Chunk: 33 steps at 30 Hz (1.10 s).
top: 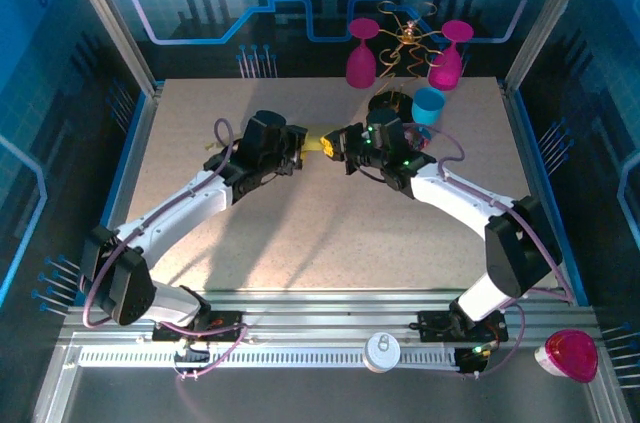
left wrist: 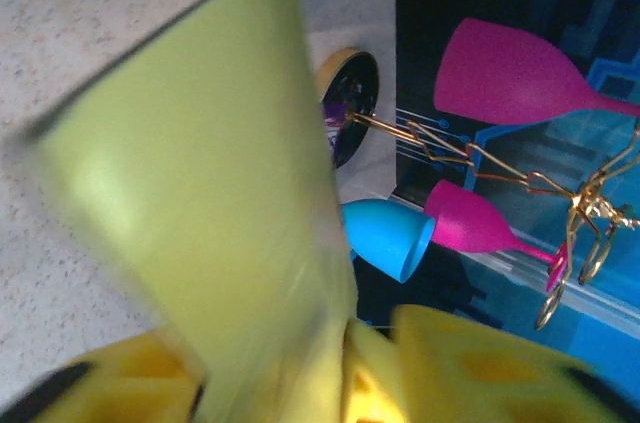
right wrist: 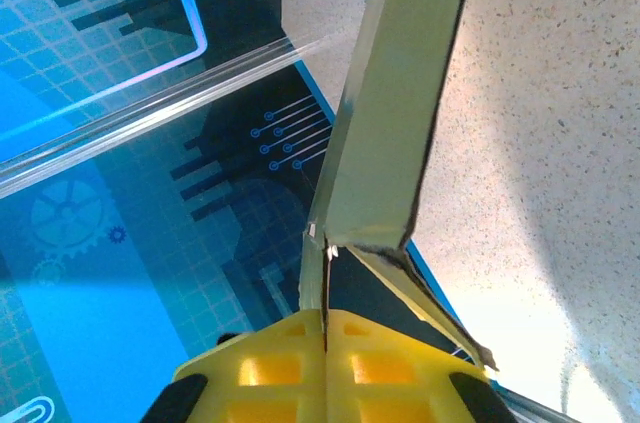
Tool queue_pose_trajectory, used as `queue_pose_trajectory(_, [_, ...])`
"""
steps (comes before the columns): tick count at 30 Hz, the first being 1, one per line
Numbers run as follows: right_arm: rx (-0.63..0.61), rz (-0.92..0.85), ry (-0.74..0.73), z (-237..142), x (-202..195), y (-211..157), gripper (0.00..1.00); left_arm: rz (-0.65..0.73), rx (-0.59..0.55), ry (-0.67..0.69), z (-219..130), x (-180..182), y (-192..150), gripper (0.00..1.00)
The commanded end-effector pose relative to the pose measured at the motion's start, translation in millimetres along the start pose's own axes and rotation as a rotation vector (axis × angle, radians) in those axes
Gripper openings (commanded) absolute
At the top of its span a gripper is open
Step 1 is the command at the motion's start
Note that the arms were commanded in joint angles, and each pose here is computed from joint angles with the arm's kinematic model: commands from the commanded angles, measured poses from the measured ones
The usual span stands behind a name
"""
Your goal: Fold the paper box
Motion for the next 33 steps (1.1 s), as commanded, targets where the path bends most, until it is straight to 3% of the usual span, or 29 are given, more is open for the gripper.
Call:
queue_pose_trajectory(1, [0.003, -0.008, 0.062, -14.1, 23.8, -15.0, 0.0, 0.038, 0.002, -0.086, 3.9, -14.7, 5.4, 0.19])
queue_pose_trajectory(3, [0.003, -0.012, 0.073, -16.4, 27.1, -15.9, 0.0, 0.045, 0.009, -0.105, 2.7, -18.2, 6.0, 0.03])
queue_pose_trajectory(4, [0.004, -0.016, 0.081, -17.6, 28.8, -15.8, 0.12, 0.051, 0.013, -0.111, 0.9, -20.4, 6.0, 0.0])
queue_pose_trajectory(6, [0.008, -0.036, 0.114, -22.9, 35.6, -12.1, 0.41, 0.065, 0.023, -0.137, -4.8, -28.2, 6.7, 0.0])
queue_pose_trajectory(8, [0.003, -0.059, 0.126, -33.8, 42.1, -5.5, 0.56, 0.083, 0.048, -0.169, -10.8, -38.8, 6.7, 0.0])
queue_pose_trajectory(14, [-0.121, -0.101, 0.113, -90.6, 43.0, 24.2, 0.76, 0.113, 0.164, -0.216, -25.5, -61.4, 7.2, 0.0])
queue_pose_trajectory(19, [-0.125, 0.037, 0.158, -84.0, 18.1, 43.7, 0.75, 0.089, 0.238, -0.253, -28.8, -66.0, 6.4, 0.0])
queue_pose_trajectory(25, [-0.081, 0.133, 0.266, -53.8, 32.6, 49.5, 0.68, 0.076, 0.254, -0.27, -30.7, -68.5, 6.9, 0.0])
queue_pose_trajectory(33, [-0.19, 0.055, 0.218, -76.9, 20.6, 61.2, 0.57, 0.063, 0.239, -0.297, -36.0, -75.7, 13.3, 0.0])
Point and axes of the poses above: each hand's point on the last joint's axis, 136 mm out from that joint toward the fingers, its own z axis out along the fingers, its own x axis along the line the jaws close on, y = z × x, the point moved 6 cm from there along -z, back along the fingers, and after that the axes turned 4 degrees about -z, right-handed, at the moved point
